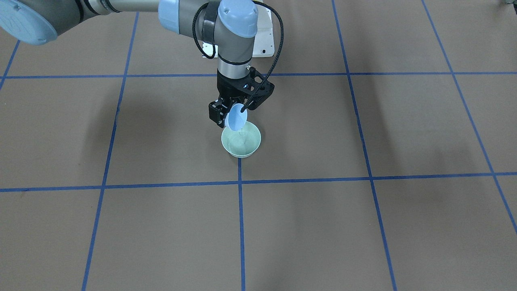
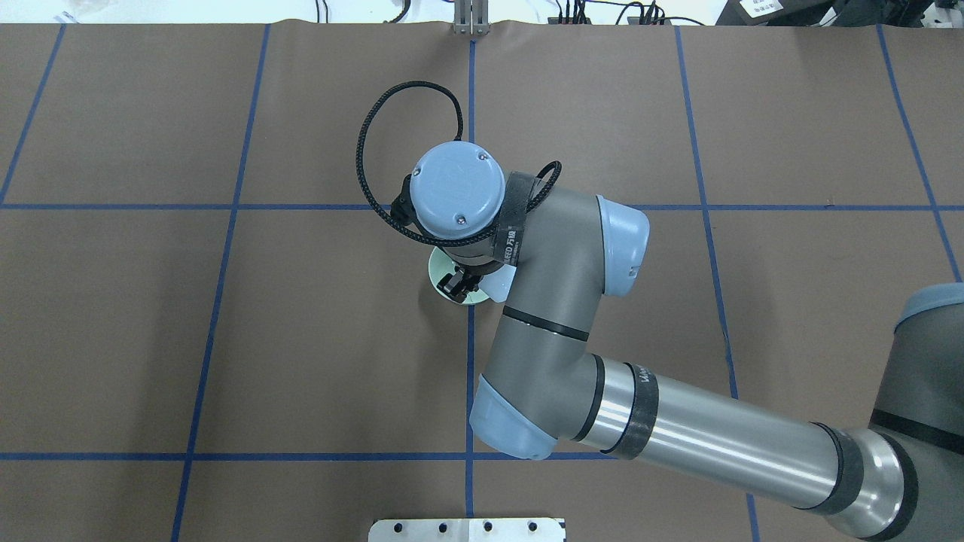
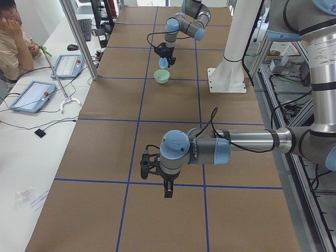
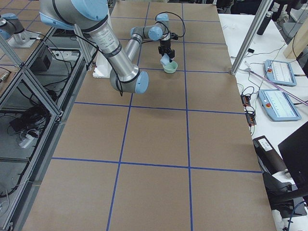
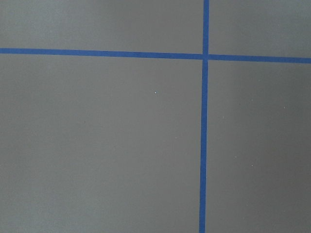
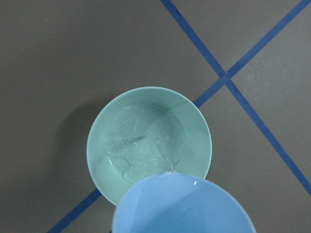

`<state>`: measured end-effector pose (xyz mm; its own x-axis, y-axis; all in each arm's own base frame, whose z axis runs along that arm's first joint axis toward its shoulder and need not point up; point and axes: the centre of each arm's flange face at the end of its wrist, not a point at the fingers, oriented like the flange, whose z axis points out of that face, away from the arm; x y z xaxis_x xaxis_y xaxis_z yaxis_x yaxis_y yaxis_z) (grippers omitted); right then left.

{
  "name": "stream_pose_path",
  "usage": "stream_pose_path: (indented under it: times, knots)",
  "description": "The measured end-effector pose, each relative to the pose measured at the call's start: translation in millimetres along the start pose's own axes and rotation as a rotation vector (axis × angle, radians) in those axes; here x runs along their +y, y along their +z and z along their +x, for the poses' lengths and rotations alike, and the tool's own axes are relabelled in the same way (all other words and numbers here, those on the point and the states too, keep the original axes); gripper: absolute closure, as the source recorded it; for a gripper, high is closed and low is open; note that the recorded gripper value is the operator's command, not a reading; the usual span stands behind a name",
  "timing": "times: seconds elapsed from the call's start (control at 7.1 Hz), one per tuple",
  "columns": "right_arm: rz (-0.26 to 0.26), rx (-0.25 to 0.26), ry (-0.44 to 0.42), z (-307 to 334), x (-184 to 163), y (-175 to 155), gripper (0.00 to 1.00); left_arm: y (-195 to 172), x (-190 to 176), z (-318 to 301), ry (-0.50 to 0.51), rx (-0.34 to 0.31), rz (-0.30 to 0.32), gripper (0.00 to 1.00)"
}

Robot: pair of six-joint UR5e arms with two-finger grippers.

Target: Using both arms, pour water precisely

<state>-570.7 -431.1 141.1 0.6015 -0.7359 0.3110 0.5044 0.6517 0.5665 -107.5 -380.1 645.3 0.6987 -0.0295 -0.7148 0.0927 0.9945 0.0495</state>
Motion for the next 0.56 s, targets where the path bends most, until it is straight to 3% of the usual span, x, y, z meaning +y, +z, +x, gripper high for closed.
stream_pose_path:
  times: [0.56]
  knots:
    - [0.17, -0.046, 0.028, 44.6, 41.2, 0.0, 1.0, 1.1, 6.7, -0.6, -0.004, 0.003, -0.004, 0.0]
